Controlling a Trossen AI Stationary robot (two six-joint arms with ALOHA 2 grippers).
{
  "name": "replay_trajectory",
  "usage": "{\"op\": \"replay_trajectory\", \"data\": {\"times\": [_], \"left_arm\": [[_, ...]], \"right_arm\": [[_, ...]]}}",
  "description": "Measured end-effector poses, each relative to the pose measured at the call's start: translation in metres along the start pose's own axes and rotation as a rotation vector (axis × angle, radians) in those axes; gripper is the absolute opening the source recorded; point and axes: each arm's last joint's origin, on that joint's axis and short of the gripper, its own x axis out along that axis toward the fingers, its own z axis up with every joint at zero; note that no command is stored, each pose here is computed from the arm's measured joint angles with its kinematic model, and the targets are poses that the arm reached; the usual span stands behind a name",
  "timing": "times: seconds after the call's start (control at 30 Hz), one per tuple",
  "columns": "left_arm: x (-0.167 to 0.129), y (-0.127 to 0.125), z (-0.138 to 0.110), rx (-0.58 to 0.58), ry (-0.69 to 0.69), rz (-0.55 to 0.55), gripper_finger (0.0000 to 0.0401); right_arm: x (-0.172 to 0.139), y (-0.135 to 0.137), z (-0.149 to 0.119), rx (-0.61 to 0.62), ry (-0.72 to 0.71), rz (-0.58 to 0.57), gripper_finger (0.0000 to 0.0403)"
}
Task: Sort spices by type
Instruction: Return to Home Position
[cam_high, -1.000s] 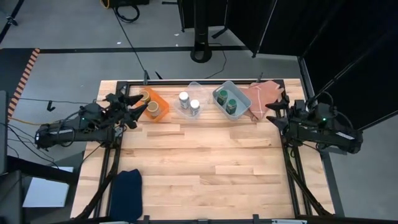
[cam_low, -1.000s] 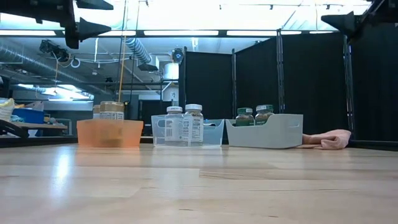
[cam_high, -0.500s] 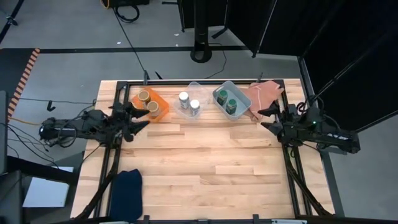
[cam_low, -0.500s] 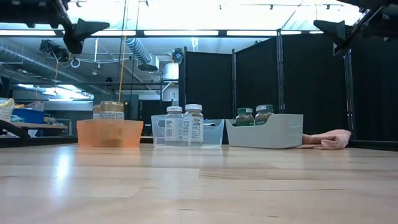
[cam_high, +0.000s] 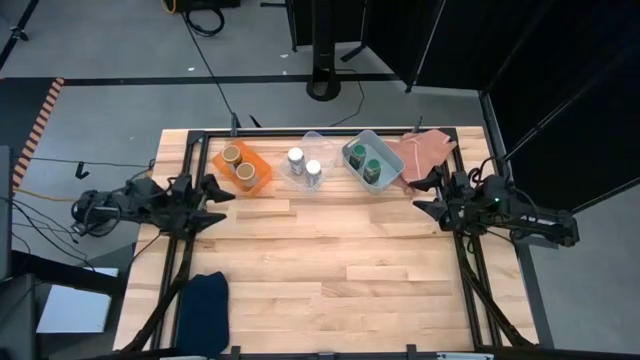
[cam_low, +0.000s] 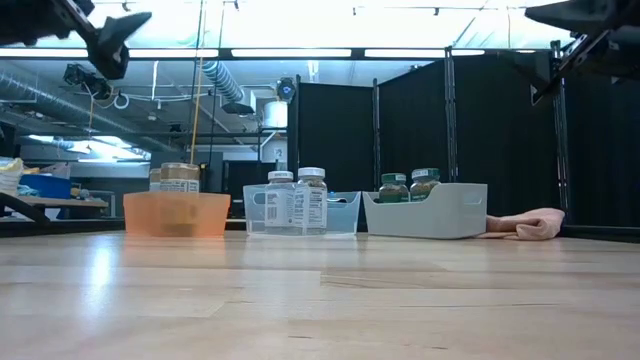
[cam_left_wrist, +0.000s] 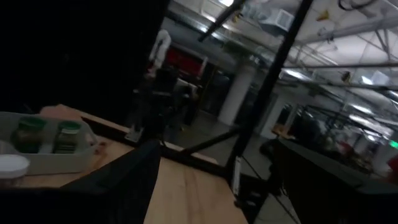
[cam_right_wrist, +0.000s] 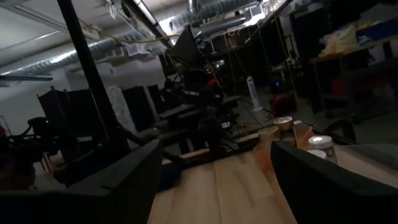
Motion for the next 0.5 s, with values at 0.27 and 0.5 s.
{"op": "replay_trajectory", "data": {"times": [0.27,0.5], "left_arm": [[0.005,0.017,-0.036,-0.032,-0.093,0.019,0.0317],[0.005,0.022,-0.05,-0.041,-0.079,-0.001,0.0317]], "right_arm": [[0.001,-0.004,-0.01,0.033,-0.007,0.003,0.031],[0.002,-0.008,-0.022,0.048,-0.023,0.01,0.0307]]}}
